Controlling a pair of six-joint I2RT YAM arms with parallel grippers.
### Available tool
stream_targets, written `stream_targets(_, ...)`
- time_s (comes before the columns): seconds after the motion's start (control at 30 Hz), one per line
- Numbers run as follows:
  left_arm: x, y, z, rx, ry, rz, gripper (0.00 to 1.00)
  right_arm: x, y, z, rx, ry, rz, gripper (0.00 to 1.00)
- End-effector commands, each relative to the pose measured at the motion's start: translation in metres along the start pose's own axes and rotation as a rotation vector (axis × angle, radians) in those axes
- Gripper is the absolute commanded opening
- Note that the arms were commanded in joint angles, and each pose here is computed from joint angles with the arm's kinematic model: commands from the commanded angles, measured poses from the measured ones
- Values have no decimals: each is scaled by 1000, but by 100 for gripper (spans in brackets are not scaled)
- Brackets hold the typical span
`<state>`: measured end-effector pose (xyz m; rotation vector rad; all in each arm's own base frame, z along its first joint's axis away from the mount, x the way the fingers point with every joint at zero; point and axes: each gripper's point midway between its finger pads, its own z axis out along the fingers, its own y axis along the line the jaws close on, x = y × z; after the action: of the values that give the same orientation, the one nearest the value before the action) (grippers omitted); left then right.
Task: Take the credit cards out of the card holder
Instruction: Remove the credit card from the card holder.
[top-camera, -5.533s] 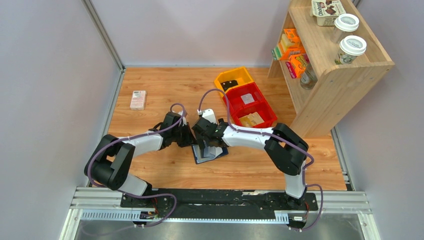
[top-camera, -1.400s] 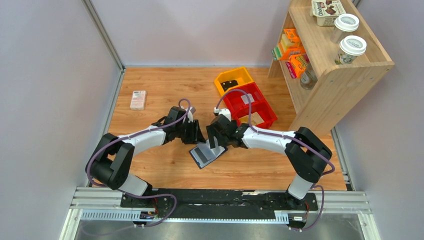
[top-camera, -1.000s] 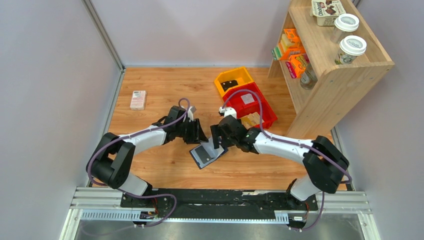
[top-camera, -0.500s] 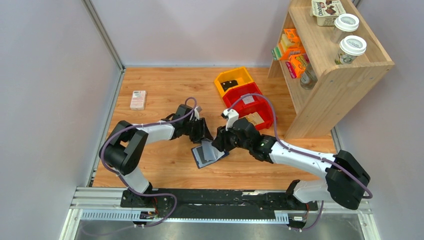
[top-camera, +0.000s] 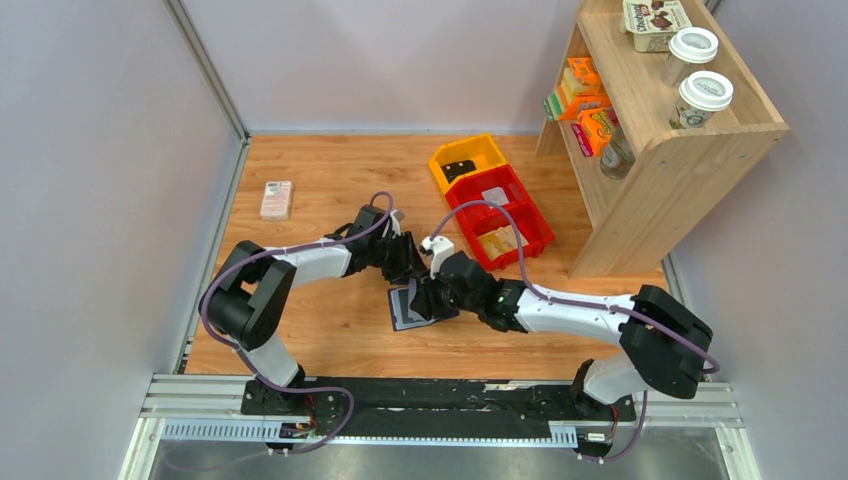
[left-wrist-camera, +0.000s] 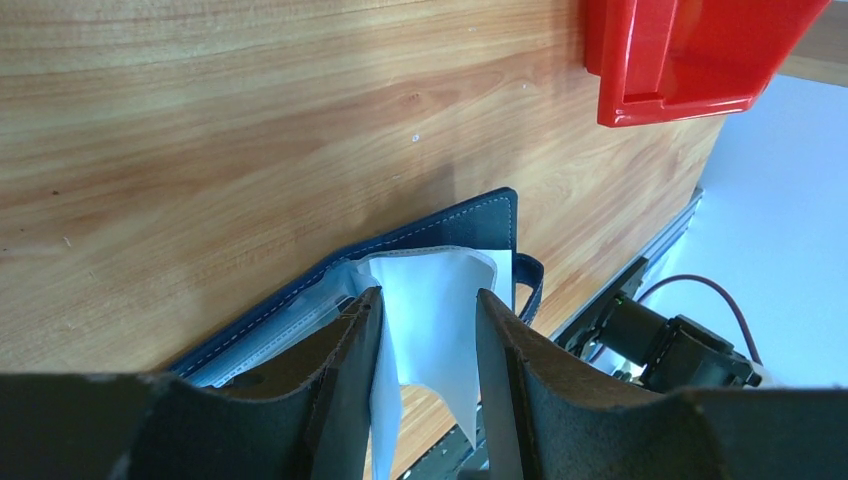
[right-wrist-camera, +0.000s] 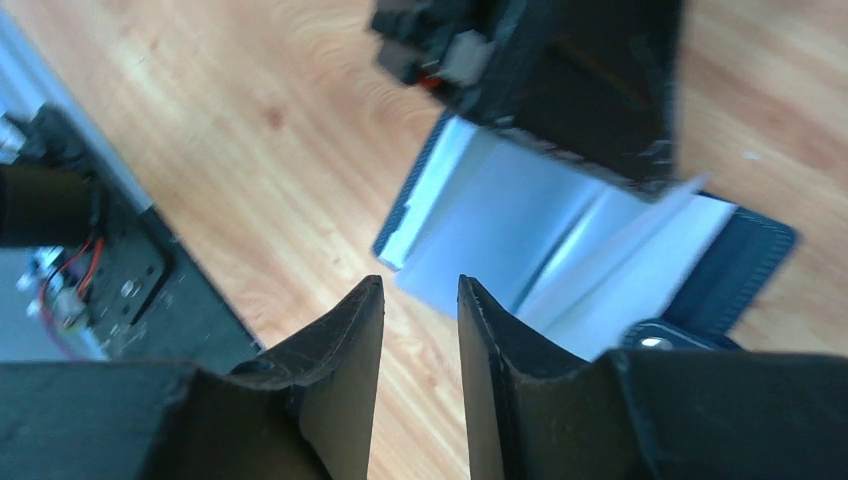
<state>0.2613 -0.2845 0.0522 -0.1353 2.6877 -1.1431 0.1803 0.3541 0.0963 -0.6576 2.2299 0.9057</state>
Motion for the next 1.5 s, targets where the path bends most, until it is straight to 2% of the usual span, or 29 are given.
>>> stream_targets(0.0, 0, -11, -2, 22, -2, -22, 48, -21, -46, -6, 276, -132, 67, 36)
stream_targets(0.1, 3, -14, -2, 30, 7, -21, 47, -10, -69, -13, 393, -104, 72, 36)
stream_targets(0.33, 3, -20, -2, 45, 4, -30, 48, 22, -99, -3, 474, -13, 169, 34)
stream_targets(0.47, 2, -24, -2, 55, 0, -31, 48, 37, -104, 3, 451, 29, 201, 29)
stream_targets(0.7, 7, -34, 5, 85, 15, -29, 48, 52, -112, 15, 340, 55, 353, 1)
stream_targets(0.87, 9, -37, 5, 97, 13, -31, 48, 54, -98, 27, 219, 60, 404, 0)
stream_targets(1.0, 10, -26, 8, 60, 2, -29, 47, 47, -96, 35, 210, 49, 420, 0)
stream_targets(1.23, 26, 19, 22, -53, 12, -48, 48, 34, -112, 16, 312, -31, 393, 7)
stream_targets(1.3, 28, 27, 26, -70, 24, -50, 48, 29, -117, 8, 346, -58, 390, 14)
stream_targets(1.4, 30, 32, 30, -81, 37, -54, 48, 12, -118, -10, 384, -115, 367, 32)
stream_targets(1.47, 30, 32, 30, -86, 35, -47, 48, 2, -113, -18, 374, -128, 341, 36)
